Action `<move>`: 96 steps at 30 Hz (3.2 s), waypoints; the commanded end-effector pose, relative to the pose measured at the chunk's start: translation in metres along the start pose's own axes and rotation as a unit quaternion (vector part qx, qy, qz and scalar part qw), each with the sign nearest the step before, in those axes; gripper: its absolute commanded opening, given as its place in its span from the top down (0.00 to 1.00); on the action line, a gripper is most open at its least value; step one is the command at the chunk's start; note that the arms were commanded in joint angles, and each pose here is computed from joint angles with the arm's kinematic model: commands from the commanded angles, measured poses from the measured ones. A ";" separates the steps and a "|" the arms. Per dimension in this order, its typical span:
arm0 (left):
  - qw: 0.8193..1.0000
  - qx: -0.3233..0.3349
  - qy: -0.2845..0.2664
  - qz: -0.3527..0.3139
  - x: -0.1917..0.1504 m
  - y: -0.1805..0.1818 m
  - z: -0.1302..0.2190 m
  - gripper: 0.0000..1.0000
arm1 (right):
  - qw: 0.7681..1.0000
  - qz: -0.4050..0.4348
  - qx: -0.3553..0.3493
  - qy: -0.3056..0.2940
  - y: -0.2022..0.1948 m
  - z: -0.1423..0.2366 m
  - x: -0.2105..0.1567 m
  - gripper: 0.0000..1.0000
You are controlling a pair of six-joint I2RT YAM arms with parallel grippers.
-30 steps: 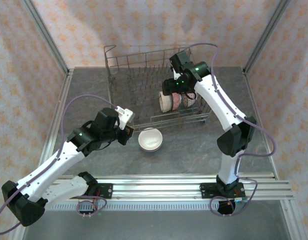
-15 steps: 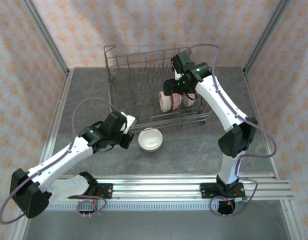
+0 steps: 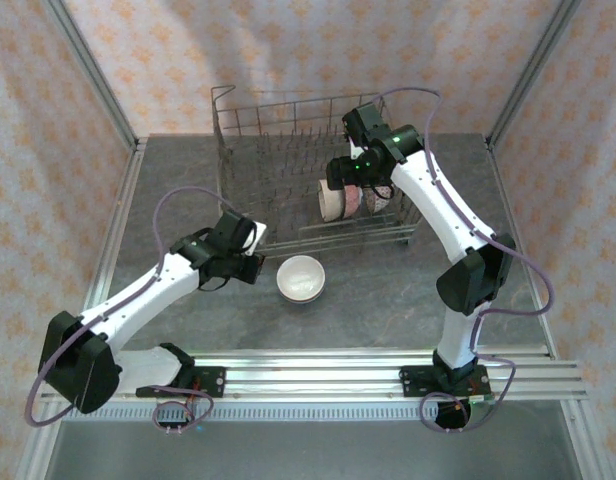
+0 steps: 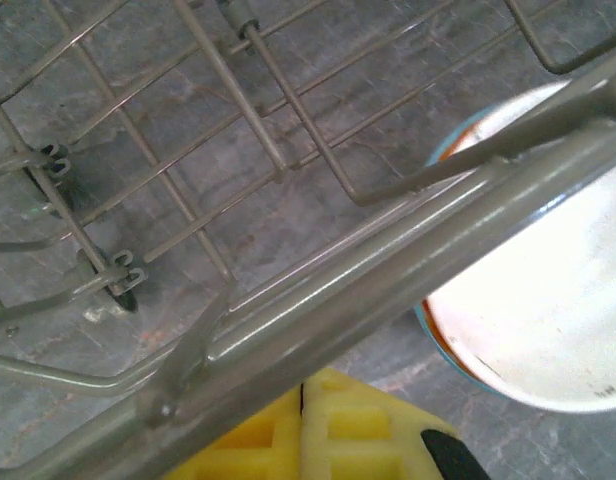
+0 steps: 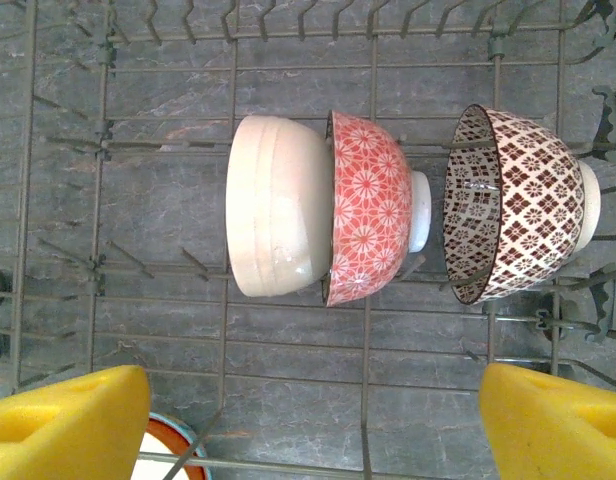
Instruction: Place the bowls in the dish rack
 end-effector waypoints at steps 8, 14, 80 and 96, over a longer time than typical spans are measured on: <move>0.998 0.036 -0.048 -0.019 0.061 0.022 -0.007 1.00 | 1.000 -0.019 0.008 -0.012 -0.002 0.005 0.001 0.14; 0.998 0.051 -0.042 -0.001 0.064 0.038 -0.012 1.00 | 1.000 -0.021 0.010 -0.011 -0.003 0.007 -0.004 0.14; 0.958 -0.045 0.146 -0.244 0.011 -0.155 -0.052 0.81 | 0.996 -0.053 -0.010 -0.068 -0.052 0.053 -0.033 0.12; 0.962 -0.035 0.112 -0.246 0.025 -0.151 -0.031 0.99 | 0.996 -0.058 -0.001 -0.066 -0.049 0.049 -0.030 0.12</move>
Point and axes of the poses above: each hand's point on the last joint's axis, 136 mm out from that joint toward the fingers, its own z axis back along the fingers, its own y axis along the line the jaws close on, x = y × z, the point moved 4 cm from there along z, back along the fingers, and after that the axes turned 6 degrees about -z, right-handed, at the moved point
